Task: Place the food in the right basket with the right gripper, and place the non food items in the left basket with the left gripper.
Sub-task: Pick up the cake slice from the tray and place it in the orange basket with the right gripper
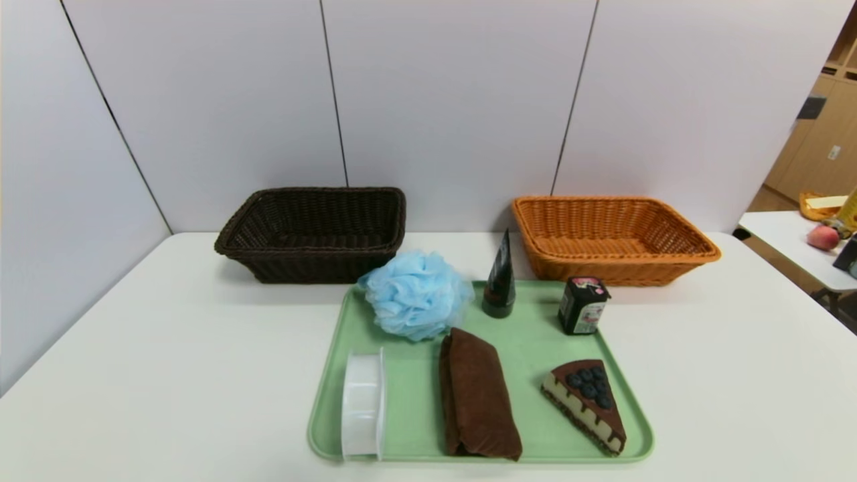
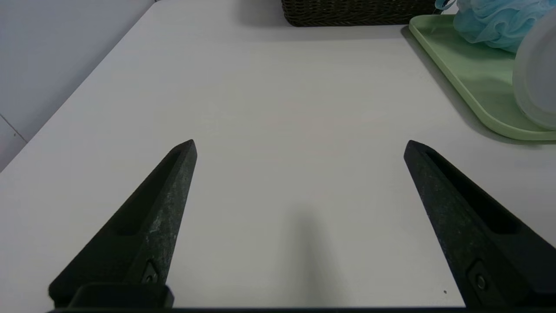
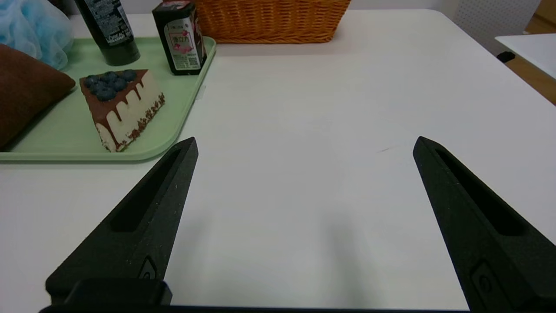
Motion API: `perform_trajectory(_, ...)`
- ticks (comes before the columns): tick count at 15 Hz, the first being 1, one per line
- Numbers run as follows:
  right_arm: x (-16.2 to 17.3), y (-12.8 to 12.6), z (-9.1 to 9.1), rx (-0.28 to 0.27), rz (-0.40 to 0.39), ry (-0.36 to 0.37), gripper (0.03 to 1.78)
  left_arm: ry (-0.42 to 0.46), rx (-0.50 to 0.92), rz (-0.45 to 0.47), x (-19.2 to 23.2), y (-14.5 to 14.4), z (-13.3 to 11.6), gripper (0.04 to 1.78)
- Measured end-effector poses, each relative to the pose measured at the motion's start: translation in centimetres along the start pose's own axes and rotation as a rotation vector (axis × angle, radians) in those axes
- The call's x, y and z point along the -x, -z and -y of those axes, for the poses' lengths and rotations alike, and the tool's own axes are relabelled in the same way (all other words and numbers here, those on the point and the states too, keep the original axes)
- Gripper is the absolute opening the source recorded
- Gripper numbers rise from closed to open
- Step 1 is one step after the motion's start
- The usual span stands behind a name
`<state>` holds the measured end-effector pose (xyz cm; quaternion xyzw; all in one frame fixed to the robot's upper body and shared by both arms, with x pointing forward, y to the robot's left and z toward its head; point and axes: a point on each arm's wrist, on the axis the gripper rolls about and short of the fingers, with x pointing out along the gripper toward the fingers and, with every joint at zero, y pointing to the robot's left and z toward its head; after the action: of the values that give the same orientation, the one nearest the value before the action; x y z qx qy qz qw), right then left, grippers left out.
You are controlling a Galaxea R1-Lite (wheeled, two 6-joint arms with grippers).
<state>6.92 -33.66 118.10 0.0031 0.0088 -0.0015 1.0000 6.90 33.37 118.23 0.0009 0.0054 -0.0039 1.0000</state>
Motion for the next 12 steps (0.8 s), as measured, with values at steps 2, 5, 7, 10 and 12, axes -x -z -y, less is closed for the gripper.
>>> perform_trajectory(2,-0.1,-0.1,0.0,0.006,-0.017,-0.001,1.71,0.004,-0.021,0.000,0.1,-0.3,0.0,1.69)
perform_trajectory(5,0.4,-3.1,-0.1,-0.005,-0.020,-0.022,1.71,0.017,-0.037,0.013,1.4,-4.2,0.0,1.69)
perform_trajectory(7,0.6,-7.7,-0.1,-0.045,-0.048,-0.052,1.71,0.038,-0.020,-0.040,2.1,-8.7,0.1,1.69)
perform_trajectory(10,-1.0,-17.1,-0.3,-0.095,-0.154,-0.106,1.71,0.099,0.039,-0.186,1.2,-15.6,0.2,1.69)
perform_trajectory(12,-4.3,-22.5,-0.5,-0.118,-0.270,-0.138,1.71,0.124,0.073,-0.294,-1.1,-19.7,0.3,1.69)
